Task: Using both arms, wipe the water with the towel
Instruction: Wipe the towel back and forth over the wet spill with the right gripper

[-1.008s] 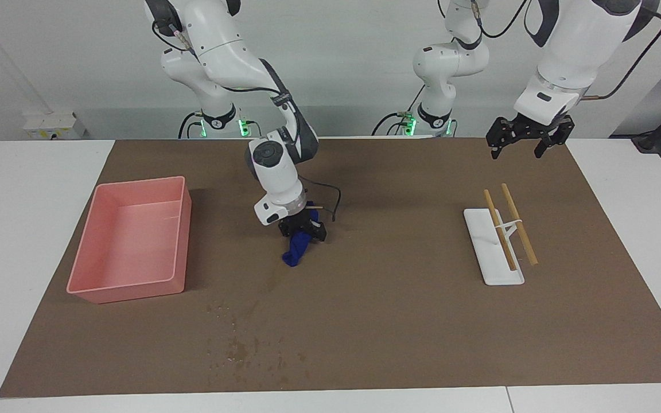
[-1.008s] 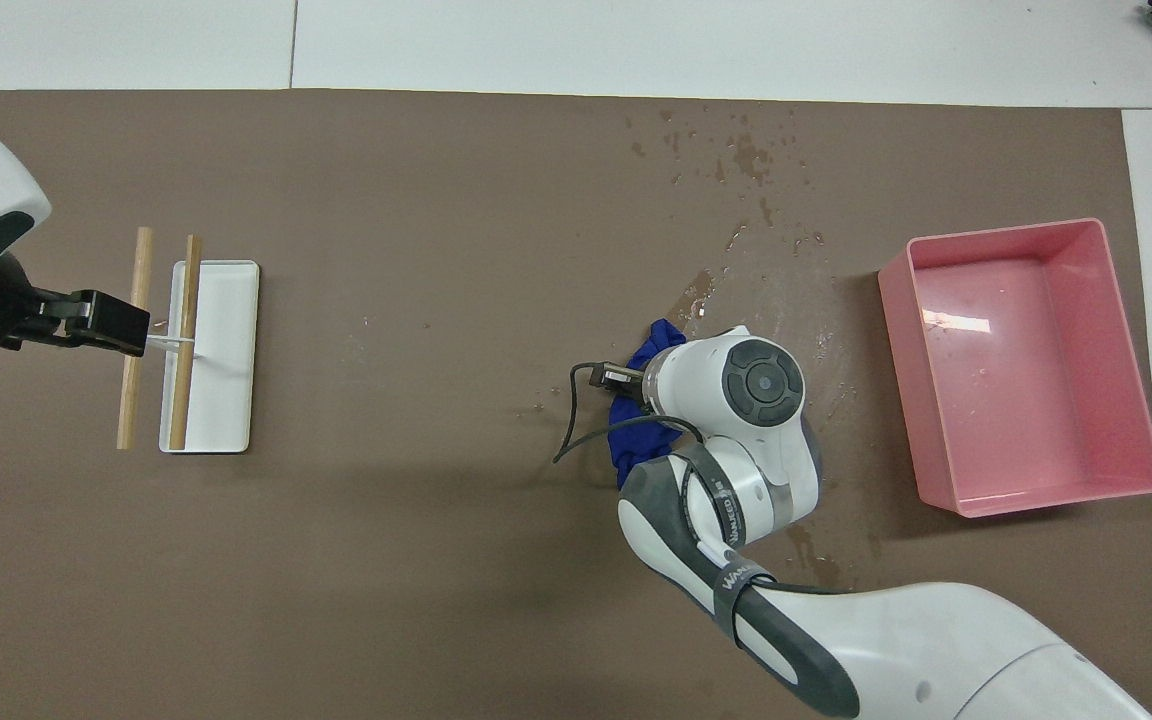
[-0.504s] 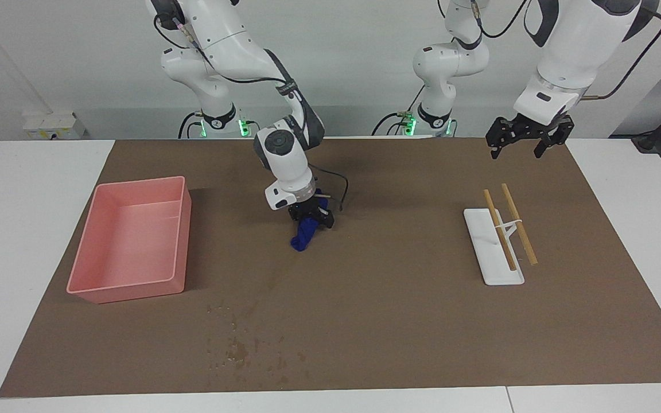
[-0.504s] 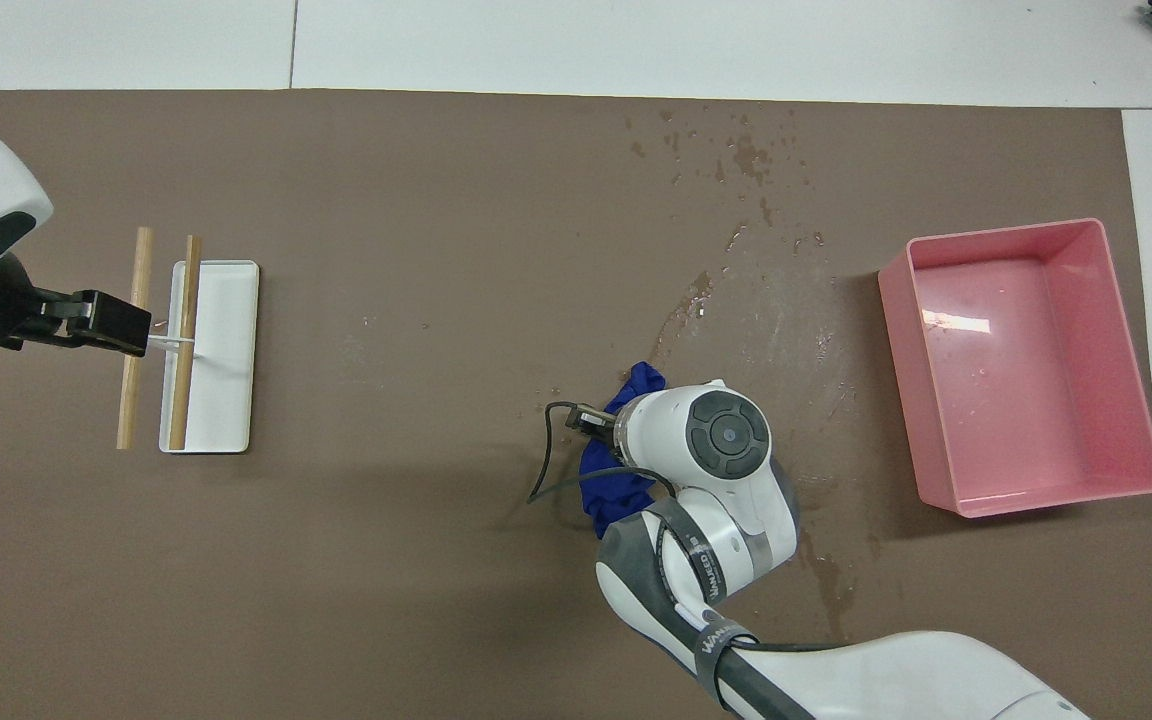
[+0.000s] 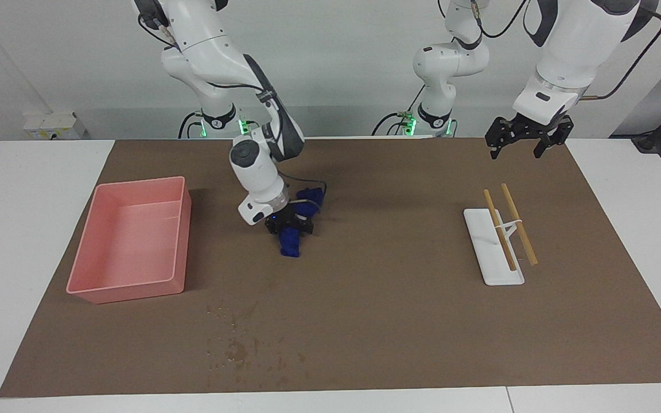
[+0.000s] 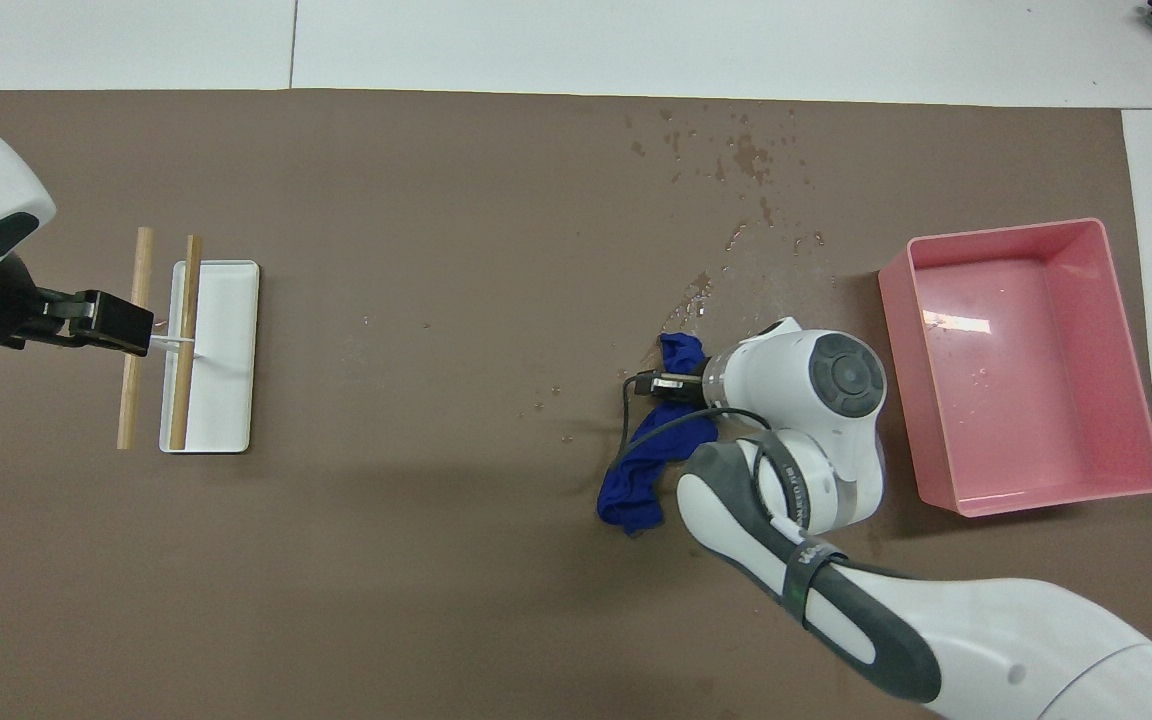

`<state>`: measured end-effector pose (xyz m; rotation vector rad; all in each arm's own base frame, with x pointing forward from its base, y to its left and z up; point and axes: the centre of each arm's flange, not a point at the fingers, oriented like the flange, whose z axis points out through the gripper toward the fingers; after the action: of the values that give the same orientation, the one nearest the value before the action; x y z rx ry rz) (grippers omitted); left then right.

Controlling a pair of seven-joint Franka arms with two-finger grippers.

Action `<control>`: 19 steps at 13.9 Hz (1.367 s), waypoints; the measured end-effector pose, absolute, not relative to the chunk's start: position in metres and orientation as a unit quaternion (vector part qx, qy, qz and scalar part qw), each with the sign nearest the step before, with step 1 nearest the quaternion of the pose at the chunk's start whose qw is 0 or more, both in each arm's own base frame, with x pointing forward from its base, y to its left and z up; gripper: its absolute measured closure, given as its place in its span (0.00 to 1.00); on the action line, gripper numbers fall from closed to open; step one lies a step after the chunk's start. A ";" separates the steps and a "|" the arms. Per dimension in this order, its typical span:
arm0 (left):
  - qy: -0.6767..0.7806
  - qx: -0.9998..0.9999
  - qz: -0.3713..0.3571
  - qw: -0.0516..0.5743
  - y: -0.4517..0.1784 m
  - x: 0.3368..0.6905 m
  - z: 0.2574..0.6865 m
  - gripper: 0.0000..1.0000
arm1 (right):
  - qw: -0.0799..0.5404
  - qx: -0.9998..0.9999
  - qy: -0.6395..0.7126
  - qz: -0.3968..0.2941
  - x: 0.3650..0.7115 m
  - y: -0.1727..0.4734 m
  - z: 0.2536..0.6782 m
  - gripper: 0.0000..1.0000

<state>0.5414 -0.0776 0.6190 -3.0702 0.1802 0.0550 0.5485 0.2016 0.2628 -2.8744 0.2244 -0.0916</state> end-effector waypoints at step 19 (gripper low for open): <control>0.041 -0.999 0.020 0.007 -0.062 0.544 0.619 0.00 | 0.126 -0.983 0.086 -0.101 0.674 0.228 0.263 1.00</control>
<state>0.5435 -0.0615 0.6191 -3.1246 0.1289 0.0616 0.6742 0.2279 0.2634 -2.8626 0.2507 -0.2950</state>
